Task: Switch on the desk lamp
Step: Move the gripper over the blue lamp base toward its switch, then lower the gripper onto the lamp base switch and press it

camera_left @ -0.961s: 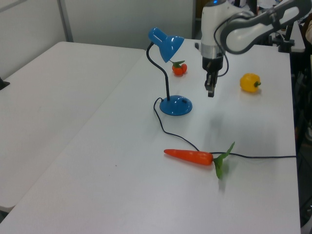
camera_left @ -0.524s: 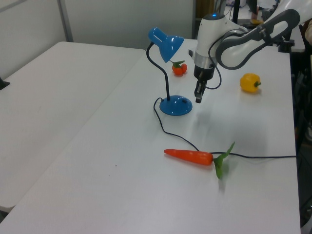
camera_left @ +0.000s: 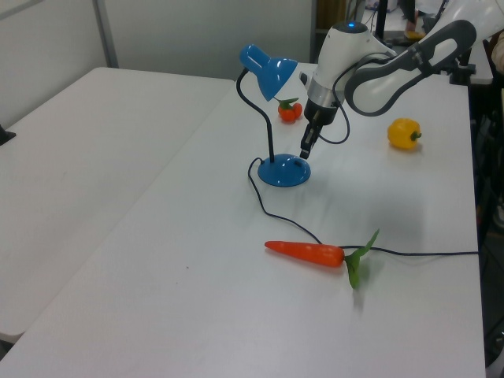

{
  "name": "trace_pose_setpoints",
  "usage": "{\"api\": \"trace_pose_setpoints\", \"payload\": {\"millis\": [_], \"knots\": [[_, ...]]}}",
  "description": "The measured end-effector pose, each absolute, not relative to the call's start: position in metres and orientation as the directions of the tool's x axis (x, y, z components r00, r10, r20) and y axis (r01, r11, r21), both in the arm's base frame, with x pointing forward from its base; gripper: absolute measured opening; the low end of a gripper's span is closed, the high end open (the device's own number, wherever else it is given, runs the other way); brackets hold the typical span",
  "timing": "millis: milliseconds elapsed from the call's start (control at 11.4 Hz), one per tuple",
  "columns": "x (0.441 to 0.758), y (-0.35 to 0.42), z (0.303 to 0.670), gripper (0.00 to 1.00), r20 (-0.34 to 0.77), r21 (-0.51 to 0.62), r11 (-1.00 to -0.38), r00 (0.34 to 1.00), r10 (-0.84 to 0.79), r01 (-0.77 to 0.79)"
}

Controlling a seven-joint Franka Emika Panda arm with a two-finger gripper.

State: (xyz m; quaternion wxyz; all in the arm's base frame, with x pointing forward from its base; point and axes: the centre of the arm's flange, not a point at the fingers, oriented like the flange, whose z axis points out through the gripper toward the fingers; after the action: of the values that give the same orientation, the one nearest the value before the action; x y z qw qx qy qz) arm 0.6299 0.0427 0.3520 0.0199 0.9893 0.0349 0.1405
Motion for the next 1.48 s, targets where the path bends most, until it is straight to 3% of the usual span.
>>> {"api": "trace_pose_setpoints", "payload": {"millis": [437, 1485], "knots": [[0.649, 0.039, 0.354, 0.01, 0.299, 0.051, -0.997, 0.952, 0.067, 0.055], [0.651, 0.049, 0.342, 0.01, 0.283, 0.049, -0.996, 0.956, 0.081, 0.07]]}}
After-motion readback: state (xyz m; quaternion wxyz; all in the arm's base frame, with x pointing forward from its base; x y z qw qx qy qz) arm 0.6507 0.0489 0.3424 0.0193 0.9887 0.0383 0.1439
